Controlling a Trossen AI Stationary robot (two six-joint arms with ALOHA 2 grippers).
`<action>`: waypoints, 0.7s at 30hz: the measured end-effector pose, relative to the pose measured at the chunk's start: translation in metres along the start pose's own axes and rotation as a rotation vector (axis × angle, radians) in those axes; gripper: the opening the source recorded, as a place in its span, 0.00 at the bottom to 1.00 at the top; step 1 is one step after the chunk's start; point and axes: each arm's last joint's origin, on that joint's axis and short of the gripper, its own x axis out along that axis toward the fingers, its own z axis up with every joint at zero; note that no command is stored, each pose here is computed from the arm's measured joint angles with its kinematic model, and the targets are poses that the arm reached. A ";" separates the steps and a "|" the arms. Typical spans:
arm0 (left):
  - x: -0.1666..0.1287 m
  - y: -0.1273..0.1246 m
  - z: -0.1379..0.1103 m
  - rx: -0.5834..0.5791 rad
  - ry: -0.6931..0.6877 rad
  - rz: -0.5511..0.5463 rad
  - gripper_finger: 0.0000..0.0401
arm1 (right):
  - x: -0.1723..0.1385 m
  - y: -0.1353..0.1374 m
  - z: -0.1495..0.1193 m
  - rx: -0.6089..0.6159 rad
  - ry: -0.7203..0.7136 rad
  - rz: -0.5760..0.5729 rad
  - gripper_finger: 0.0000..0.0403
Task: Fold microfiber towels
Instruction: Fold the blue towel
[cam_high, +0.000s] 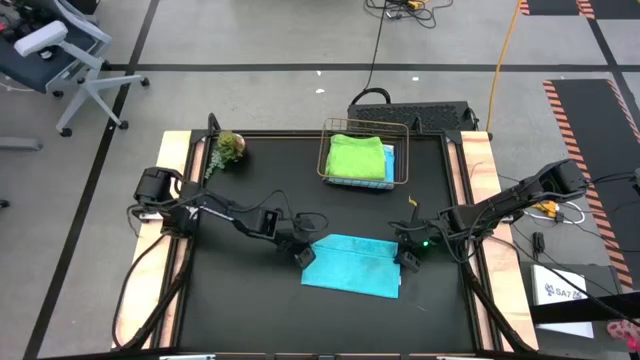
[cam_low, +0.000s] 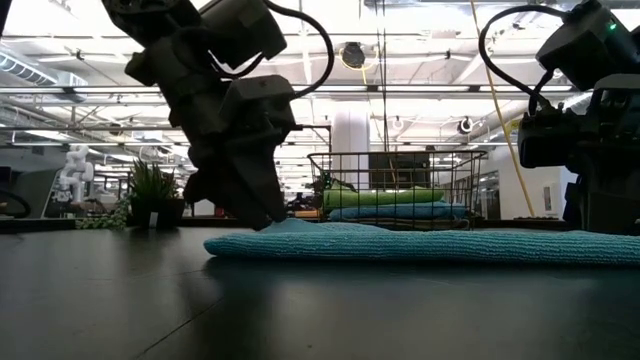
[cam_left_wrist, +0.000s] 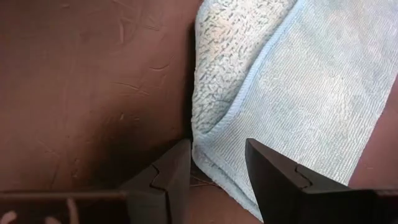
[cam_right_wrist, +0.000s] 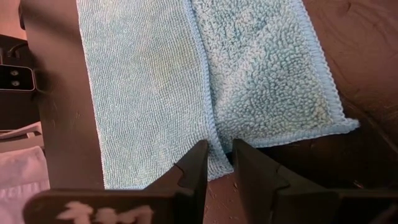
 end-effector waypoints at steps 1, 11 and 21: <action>0.000 0.000 0.000 -0.002 -0.001 0.001 0.38 | 0.000 0.000 0.000 0.000 0.000 0.000 0.16; 0.000 0.004 0.005 -0.068 -0.036 0.014 0.37 | 0.000 0.000 -0.001 0.014 0.022 0.016 0.14; 0.000 -0.001 0.008 -0.072 -0.071 -0.024 0.04 | 0.000 0.001 -0.001 0.016 0.020 0.016 0.01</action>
